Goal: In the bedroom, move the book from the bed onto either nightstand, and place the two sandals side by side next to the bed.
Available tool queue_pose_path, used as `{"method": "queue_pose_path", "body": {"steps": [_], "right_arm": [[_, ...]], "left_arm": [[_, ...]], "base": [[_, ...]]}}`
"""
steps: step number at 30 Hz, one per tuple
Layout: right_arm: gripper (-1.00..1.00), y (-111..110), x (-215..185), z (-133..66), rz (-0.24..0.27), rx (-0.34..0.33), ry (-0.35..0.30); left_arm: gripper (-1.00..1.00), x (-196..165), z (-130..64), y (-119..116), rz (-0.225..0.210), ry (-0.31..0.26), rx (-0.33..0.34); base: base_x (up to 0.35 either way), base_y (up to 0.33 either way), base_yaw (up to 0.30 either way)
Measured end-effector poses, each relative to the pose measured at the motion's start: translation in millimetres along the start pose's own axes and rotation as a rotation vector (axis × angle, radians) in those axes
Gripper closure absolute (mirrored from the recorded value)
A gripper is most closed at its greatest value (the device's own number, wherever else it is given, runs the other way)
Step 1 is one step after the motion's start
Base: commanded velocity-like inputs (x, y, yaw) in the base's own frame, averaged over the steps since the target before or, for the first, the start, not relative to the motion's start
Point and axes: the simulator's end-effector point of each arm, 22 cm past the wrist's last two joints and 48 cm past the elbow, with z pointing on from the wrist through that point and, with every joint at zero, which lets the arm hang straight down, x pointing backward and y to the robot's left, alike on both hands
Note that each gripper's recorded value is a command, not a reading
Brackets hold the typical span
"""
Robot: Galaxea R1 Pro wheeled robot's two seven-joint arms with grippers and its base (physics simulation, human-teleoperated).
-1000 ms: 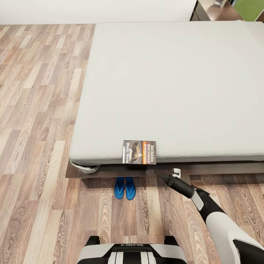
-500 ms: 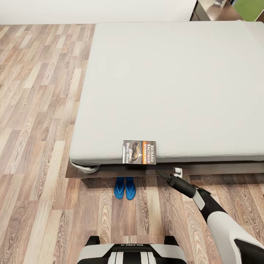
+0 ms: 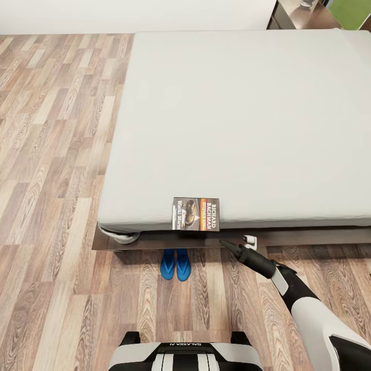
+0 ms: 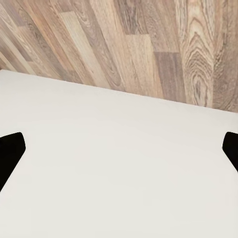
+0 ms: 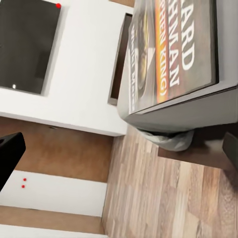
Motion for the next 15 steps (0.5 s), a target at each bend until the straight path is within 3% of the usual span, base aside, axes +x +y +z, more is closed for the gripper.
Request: {"method": "queue_pose_path", "body": {"steps": [15], "right_arm": [[-1.0, -2.8, -5.4, -6.3, -0.042, 0.011, -0.017]], "left_arm": [[-1.0, 0.0, 0.1, 0.6, 0.0, 0.0, -0.001]], "base": [[0.0, 0.0, 0.0]]}}
